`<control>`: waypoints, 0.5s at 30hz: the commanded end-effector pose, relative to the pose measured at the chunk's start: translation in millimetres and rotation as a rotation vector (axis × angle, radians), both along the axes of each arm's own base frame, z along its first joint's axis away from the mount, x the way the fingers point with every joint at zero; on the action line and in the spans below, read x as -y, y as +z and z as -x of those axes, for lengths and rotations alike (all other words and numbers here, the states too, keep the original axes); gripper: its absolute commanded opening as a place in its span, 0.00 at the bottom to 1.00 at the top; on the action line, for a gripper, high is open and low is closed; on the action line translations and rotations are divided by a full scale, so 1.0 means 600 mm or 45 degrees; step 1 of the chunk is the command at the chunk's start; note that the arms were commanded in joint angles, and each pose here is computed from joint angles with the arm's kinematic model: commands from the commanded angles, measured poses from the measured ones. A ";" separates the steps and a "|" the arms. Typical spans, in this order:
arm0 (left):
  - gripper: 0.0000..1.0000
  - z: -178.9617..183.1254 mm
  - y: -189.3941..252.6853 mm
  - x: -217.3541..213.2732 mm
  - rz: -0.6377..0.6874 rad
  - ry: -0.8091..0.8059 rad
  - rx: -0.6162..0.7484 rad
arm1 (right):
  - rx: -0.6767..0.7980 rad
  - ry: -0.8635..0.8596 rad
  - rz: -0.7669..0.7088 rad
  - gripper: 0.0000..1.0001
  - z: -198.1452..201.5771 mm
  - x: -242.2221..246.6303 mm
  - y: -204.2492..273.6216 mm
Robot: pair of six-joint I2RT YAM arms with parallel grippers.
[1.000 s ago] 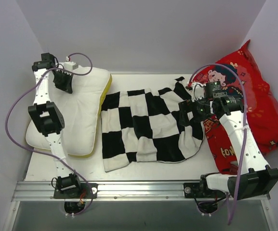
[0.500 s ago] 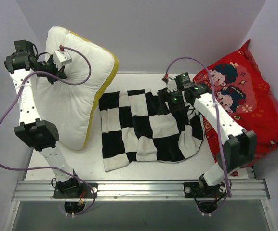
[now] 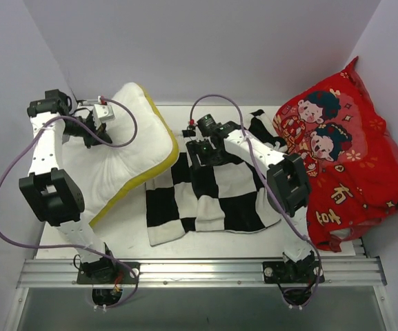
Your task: Put the pillow into the pillowcase
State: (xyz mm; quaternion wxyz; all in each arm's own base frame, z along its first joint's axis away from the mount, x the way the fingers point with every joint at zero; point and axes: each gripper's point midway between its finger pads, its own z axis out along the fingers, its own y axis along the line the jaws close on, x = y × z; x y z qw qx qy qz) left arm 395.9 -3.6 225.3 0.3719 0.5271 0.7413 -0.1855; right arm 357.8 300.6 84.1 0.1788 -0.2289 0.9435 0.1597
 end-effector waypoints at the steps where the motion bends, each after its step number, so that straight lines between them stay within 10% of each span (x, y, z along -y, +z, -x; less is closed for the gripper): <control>1: 0.00 0.031 0.060 0.029 0.131 -0.030 0.134 | 0.026 -0.035 0.066 0.57 -0.003 -0.015 -0.009; 7: 0.00 0.054 0.028 0.032 0.130 -0.033 0.109 | 0.019 -0.002 0.171 0.52 0.003 -0.032 -0.063; 15: 0.00 0.069 0.014 0.034 0.125 -0.045 0.097 | 0.024 -0.003 0.183 0.21 0.004 -0.024 -0.056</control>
